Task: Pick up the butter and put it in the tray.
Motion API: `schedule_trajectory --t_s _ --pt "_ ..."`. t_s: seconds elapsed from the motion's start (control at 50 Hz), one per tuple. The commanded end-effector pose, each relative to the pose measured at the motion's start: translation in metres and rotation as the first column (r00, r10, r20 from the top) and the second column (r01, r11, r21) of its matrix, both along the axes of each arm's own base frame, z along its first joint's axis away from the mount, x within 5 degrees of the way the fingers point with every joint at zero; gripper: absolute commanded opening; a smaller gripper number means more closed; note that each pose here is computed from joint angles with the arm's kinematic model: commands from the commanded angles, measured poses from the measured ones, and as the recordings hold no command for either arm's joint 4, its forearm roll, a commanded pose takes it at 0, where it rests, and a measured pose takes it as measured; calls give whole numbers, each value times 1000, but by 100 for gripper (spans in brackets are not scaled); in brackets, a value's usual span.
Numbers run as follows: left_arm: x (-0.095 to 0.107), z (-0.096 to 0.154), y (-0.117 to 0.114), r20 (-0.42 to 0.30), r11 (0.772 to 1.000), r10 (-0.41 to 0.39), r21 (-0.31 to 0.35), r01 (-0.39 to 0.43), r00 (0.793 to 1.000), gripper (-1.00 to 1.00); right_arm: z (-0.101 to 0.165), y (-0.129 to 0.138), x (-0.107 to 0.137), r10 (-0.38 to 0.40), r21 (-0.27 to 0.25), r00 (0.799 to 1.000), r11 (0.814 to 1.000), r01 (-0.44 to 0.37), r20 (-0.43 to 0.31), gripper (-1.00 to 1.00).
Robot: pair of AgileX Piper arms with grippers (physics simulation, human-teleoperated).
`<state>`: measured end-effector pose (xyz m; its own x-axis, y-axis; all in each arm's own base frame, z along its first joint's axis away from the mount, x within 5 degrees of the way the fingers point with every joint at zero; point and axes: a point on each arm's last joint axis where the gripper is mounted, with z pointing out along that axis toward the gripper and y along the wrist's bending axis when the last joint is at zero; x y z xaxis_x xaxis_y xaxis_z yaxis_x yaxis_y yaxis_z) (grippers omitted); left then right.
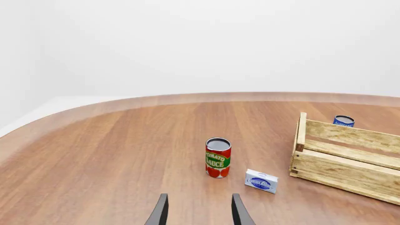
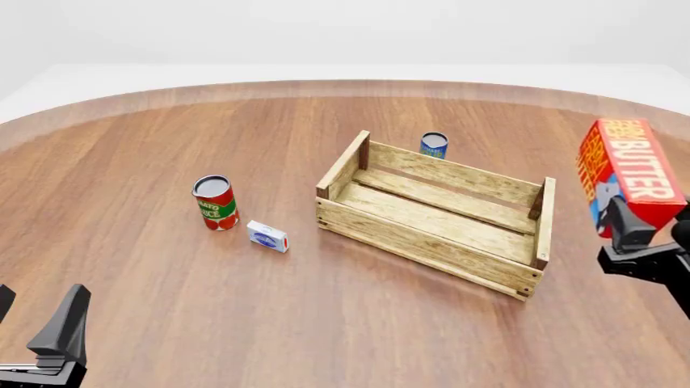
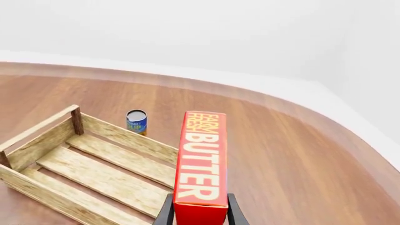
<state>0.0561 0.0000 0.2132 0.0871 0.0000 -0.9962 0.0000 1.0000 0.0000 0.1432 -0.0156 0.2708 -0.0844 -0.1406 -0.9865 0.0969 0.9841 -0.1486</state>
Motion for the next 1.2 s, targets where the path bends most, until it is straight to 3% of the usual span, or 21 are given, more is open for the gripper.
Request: schedule_trajectory --t_s 0.02,0.4,1.2 --pt "0 0 0 0 1000 0 0 0 1000 100 15 4 4 29 3 999 1000 -29 34 -100" --pt "0 0 0 0 1000 0 0 0 1000 100 22 13 18 89 25 996 996 -89 24 -100" --pt "0 0 0 0 1000 0 0 0 1000 100 16 45 84 234 45 972 971 -233 -3 -100"
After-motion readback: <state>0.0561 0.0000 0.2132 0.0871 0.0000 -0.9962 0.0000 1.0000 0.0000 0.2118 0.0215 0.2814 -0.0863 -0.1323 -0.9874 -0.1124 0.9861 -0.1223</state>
